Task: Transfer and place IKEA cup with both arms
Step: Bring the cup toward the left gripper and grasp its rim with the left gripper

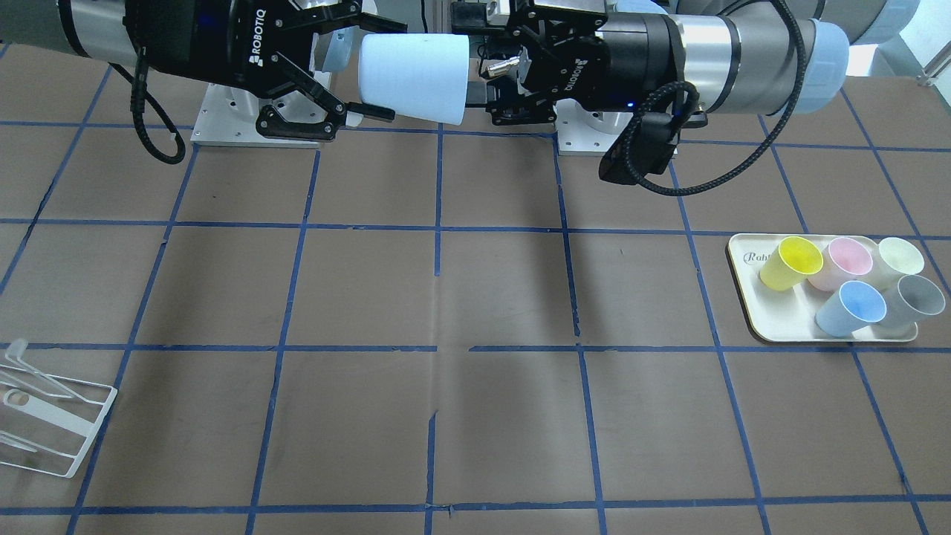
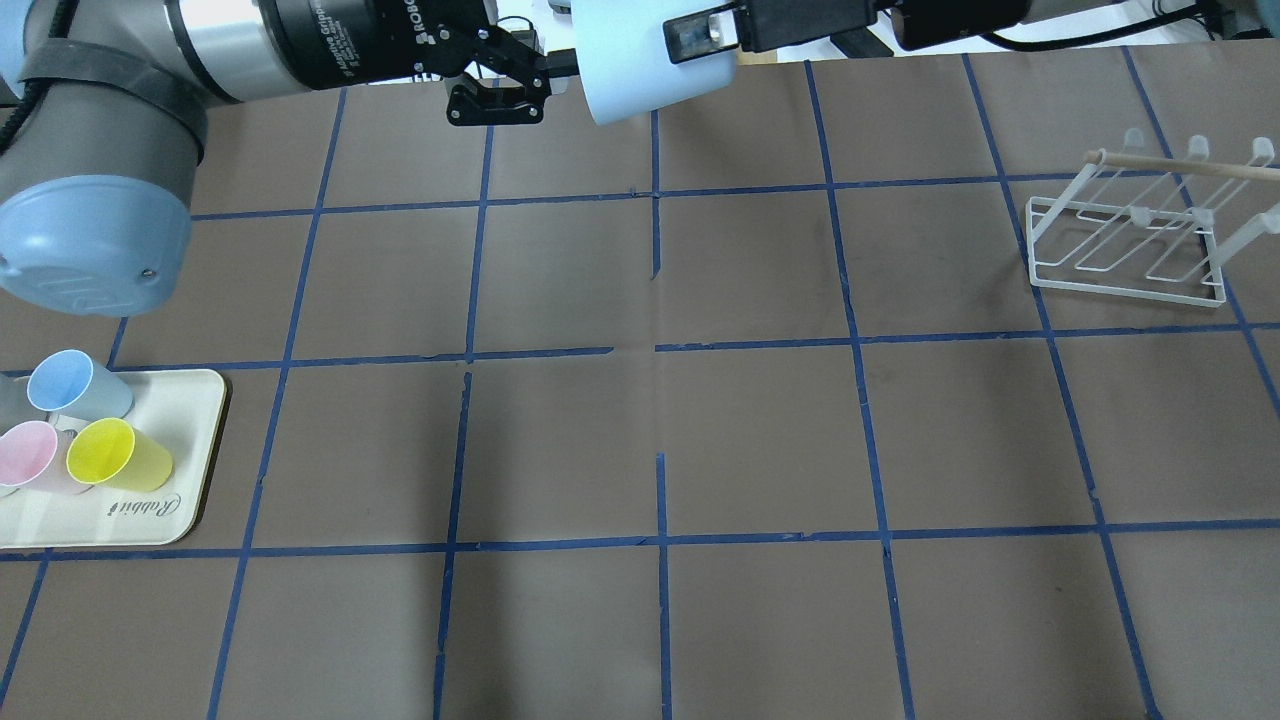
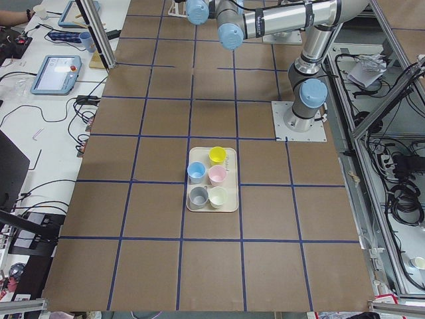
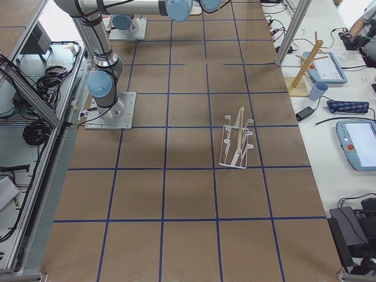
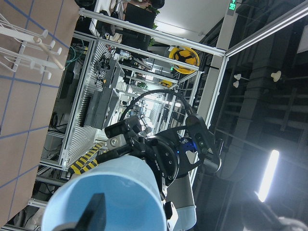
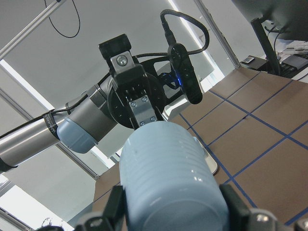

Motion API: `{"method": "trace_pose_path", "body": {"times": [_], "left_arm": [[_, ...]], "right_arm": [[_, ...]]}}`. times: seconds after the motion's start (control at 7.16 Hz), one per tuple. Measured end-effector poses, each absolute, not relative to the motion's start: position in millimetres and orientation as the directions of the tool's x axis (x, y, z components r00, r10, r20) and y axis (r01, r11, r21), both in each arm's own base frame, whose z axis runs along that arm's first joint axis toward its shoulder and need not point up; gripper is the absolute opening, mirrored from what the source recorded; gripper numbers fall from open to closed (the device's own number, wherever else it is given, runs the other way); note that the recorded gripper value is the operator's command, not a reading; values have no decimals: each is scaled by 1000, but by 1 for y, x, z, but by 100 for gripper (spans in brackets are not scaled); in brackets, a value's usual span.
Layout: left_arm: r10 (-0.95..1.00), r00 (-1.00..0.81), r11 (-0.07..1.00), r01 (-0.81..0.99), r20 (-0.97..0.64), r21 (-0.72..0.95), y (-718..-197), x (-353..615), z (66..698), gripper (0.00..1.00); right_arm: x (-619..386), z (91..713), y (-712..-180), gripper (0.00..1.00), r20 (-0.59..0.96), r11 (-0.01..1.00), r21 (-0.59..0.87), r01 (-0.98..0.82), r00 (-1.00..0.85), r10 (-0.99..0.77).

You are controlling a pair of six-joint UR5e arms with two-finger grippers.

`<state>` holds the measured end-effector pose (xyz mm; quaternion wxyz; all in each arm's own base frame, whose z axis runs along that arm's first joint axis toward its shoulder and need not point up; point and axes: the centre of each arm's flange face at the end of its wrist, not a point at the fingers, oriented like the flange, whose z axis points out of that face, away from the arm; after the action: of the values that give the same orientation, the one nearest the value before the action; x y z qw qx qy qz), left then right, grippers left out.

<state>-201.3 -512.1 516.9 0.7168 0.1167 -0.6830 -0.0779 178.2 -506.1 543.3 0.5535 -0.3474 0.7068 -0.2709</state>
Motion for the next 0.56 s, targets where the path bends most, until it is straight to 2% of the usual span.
{"method": "trace_pose_path", "body": {"times": [0.14, 0.28, 0.42, 0.56], "left_arm": [[-270, 53, 961, -39, 961, 273, -511, -206, 516, 78], [-269, 53, 962, -35, 962, 271, -511, -208, 516, 56], [-268, 53, 962, -33, 962, 269, -511, -209, 516, 43], [-271, 53, 962, -32, 961, 273, -511, -209, 516, 38]], "right_arm": [[178, 544, -506, 55, -595, 613, -768, -187, -145, -790], [178, 544, -506, 56, -597, 614, -767, -185, -145, -789], [178, 544, -506, 57, -599, 616, -766, -185, -146, -788], [178, 545, -506, 61, -601, 618, -764, -184, -147, -786]]}}
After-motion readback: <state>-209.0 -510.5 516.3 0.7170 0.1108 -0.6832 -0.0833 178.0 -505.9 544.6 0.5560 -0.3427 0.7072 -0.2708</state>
